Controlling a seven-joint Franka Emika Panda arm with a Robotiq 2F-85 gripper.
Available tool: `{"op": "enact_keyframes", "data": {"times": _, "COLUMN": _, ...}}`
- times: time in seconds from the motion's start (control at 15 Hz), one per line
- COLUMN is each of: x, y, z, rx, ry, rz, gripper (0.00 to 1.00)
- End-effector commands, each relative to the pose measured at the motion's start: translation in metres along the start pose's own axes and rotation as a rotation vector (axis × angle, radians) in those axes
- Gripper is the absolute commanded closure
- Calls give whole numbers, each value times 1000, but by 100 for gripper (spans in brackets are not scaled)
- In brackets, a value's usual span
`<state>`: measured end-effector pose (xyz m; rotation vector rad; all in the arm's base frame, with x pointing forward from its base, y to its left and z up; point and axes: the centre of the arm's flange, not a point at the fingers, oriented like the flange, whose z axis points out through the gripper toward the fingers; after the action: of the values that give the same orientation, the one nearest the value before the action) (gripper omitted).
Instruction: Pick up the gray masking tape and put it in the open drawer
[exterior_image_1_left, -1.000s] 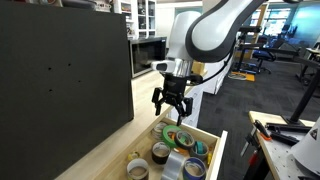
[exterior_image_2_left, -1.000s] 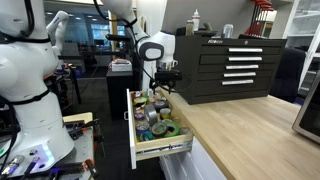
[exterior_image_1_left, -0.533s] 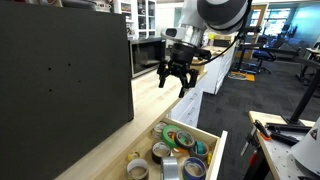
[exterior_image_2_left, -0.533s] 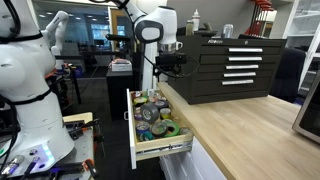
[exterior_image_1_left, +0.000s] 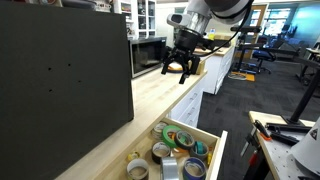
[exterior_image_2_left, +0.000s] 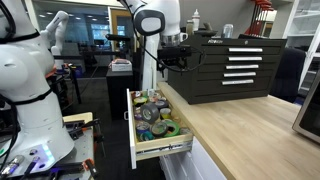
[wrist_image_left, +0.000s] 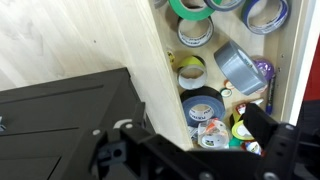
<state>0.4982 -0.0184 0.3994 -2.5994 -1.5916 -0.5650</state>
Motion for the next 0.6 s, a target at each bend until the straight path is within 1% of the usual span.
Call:
{"op": "enact_keyframes", "data": {"times": 0.0, "x": 1, "y": 0, "z": 0, "rx": 1, "ry": 0, "rz": 1, "gripper": 0}}
{"op": "enact_keyframes", "data": {"times": 0.53, "x": 3, "y": -2, "z": 1, "rx": 2, "ry": 1, "rz": 4, "gripper": 0}}
